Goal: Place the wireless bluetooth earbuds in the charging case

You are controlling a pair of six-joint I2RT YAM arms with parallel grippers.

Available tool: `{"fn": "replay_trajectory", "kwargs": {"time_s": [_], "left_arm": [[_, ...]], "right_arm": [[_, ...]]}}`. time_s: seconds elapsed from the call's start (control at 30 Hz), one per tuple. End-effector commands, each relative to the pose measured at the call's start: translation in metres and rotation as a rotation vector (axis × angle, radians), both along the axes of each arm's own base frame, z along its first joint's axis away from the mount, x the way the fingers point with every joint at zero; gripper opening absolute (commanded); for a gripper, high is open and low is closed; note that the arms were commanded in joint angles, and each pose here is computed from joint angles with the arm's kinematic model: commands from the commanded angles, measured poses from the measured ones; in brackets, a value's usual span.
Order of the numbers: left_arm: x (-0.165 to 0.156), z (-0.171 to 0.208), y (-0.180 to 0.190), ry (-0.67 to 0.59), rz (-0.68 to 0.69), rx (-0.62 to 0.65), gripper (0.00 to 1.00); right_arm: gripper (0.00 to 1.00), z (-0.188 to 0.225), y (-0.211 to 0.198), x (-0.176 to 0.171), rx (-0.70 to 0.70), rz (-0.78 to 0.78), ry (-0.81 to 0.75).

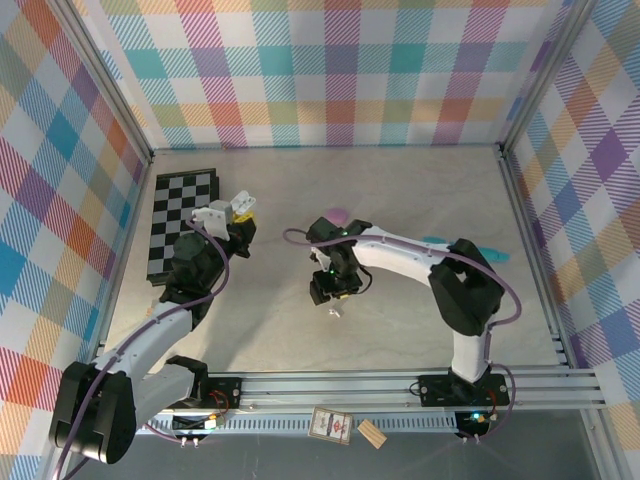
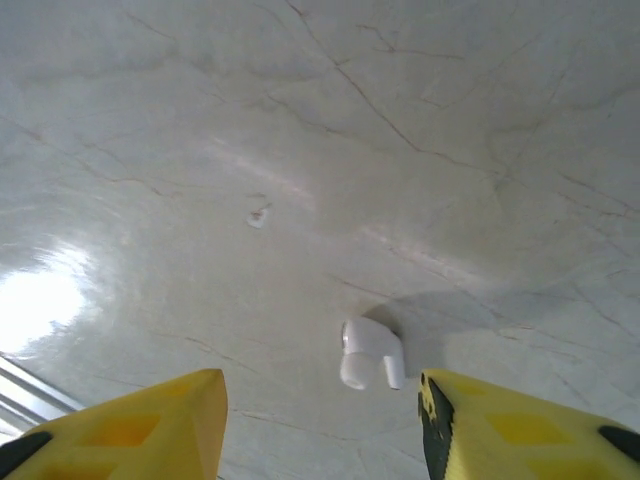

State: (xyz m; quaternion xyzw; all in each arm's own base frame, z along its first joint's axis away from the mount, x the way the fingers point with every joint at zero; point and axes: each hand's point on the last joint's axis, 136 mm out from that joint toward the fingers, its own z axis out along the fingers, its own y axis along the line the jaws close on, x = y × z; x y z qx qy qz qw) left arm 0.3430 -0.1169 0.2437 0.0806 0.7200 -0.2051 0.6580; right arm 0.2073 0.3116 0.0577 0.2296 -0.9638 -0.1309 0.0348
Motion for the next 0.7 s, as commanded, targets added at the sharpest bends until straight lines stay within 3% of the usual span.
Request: {"fn": "replay_trajectory", "kwargs": {"time_s": [0.0,0.23,0.67], "left_arm": [[0.000,0.007,0.013,-0.027,0.055,0.019,0.18],[0.003,0.000,0.035,0.005,0.143,0.006,0.17],[0.004,0.001,0.032,0.002,0.117,0.016,0.17]], "right_arm": [[0.52,-0.009,-0.022,-0.014,-0.170,0.100,0.060],[0.46,-0.017,-0.017,-0.019,-0.281,0.190,0.103],[0.37,-0.033,-0.012,-0.017,-0.367,0.204,0.135]]}}
